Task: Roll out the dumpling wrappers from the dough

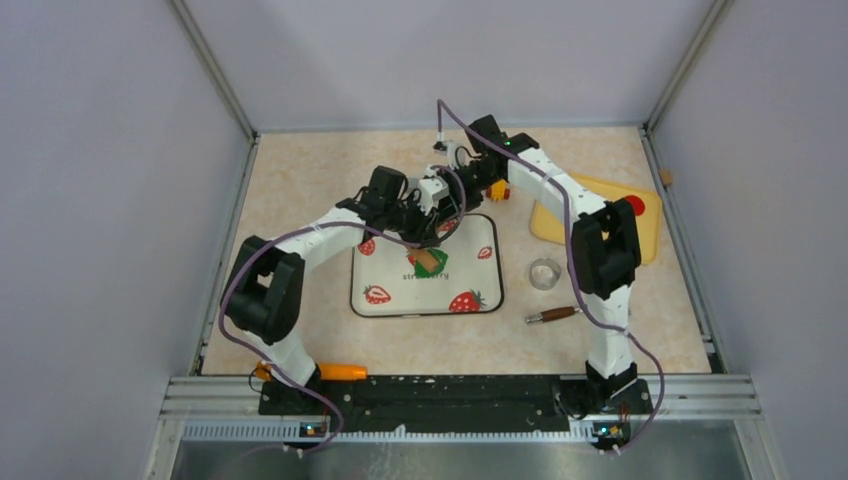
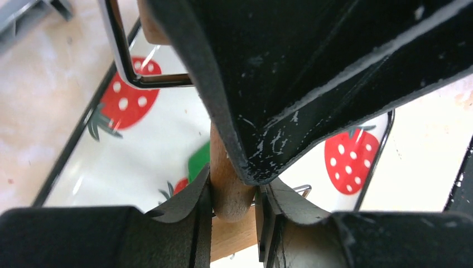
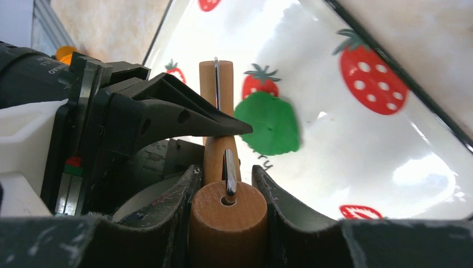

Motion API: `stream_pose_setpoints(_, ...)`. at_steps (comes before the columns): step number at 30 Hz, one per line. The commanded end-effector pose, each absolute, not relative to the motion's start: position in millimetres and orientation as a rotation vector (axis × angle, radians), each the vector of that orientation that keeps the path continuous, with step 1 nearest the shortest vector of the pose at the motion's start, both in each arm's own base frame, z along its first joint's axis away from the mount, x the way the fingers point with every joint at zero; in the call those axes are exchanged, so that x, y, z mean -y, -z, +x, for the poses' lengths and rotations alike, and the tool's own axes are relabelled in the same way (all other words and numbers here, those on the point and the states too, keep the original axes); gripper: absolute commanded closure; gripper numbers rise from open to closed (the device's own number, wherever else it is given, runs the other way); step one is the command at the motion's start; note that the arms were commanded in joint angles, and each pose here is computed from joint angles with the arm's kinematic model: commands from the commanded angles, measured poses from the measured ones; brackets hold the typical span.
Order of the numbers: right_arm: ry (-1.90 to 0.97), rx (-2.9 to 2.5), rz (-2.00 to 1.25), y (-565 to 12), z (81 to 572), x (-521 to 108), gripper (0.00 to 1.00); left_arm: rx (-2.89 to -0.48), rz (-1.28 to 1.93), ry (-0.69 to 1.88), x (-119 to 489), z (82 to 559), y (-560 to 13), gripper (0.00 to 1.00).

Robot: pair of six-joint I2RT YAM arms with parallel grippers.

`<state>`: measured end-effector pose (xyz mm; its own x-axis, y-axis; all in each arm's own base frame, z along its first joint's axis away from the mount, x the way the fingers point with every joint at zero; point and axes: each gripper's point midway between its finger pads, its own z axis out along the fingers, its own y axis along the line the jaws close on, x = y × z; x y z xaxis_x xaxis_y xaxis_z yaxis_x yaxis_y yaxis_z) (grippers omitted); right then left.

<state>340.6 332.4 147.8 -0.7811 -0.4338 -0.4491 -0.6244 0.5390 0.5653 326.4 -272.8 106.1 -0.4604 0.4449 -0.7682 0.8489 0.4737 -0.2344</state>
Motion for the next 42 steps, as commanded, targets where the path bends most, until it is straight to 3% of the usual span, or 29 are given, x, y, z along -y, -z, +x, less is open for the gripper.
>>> stream_pose_setpoints(1, -0.864, -2.385, -1.030, -142.6, 362.1, -337.7, 1.00, -1.938, 0.955, 1.054, 322.5, 356.6, -159.1, 1.00)
stream_pose_setpoints(9, -0.853, -2.496, -1.038, -99.9, 357.3, -343.1, 1.00, -2.044, 0.802, 1.166, 314.1, 367.2, -121.3, 1.00)
stream_pose_setpoints(20, -0.853, -2.618, -1.102, -56.7, 320.4, -349.3, 1.00, -2.210, 0.756, 1.157, 277.0, 326.2, -70.4, 1.00)
stream_pose_setpoints(26, -0.878, -2.593, -1.104, -66.5, 319.0, -358.8, 1.00, -2.195, 0.761, 1.131, 271.7, 320.7, -75.1, 1.00)
stream_pose_setpoints(31, -0.865, -2.373, -1.122, -135.1, 348.1, -375.8, 1.00, -2.079, 0.792, 1.075, 276.4, 340.8, -121.8, 1.00)
stream_pose_setpoints(35, -0.897, -2.305, -1.118, -169.6, 344.2, -377.1, 1.00, -1.995, 0.836, 1.079, 284.9, 349.0, -160.6, 1.00)
stream_pose_setpoints(42, -0.875, -2.412, -1.123, -132.9, 332.1, -359.0, 1.00, -2.025, 0.867, 1.072, 289.9, 351.3, -145.3, 1.00)
